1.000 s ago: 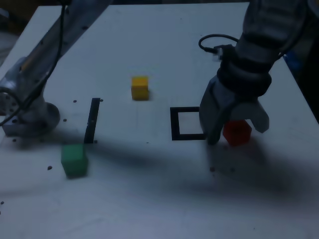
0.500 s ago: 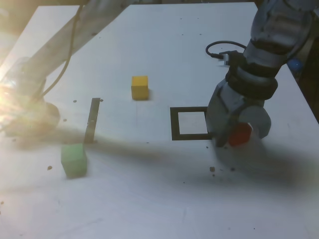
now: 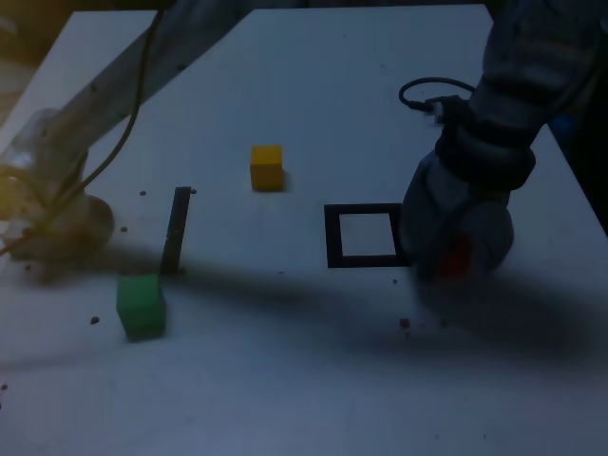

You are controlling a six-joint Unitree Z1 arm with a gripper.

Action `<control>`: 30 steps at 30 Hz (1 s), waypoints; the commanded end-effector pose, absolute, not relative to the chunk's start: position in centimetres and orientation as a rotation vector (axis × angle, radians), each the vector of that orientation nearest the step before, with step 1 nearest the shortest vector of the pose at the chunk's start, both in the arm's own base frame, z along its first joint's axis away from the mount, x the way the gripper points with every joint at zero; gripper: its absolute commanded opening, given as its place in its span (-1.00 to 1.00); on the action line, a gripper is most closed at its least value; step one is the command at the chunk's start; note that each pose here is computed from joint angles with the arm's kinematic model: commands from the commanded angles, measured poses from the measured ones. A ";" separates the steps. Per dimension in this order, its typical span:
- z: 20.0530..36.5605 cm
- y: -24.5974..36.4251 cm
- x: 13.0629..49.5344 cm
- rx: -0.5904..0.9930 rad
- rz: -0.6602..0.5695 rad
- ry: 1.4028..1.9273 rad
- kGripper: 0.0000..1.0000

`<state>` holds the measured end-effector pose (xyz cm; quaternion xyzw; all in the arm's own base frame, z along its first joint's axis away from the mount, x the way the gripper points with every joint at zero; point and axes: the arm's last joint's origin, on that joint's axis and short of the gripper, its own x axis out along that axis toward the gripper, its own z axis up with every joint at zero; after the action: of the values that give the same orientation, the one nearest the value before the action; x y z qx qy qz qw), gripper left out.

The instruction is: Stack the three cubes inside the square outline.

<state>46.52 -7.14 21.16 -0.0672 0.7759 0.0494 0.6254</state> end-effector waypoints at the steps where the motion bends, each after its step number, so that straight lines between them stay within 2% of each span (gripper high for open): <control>1: 21.2 -7.1 46.5 -0.146 0.110 1.780 -0.33; 15: 24.5 -6.5 42.8 -0.046 0.080 1.751 -0.34; 21: 24.7 -6.4 40.8 -0.003 0.022 1.735 -0.34; 30: 24.1 -5.9 37.8 0.043 -0.041 1.730 -0.34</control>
<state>38.05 -5.92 23.97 0.0173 0.7633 -0.0154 0.6457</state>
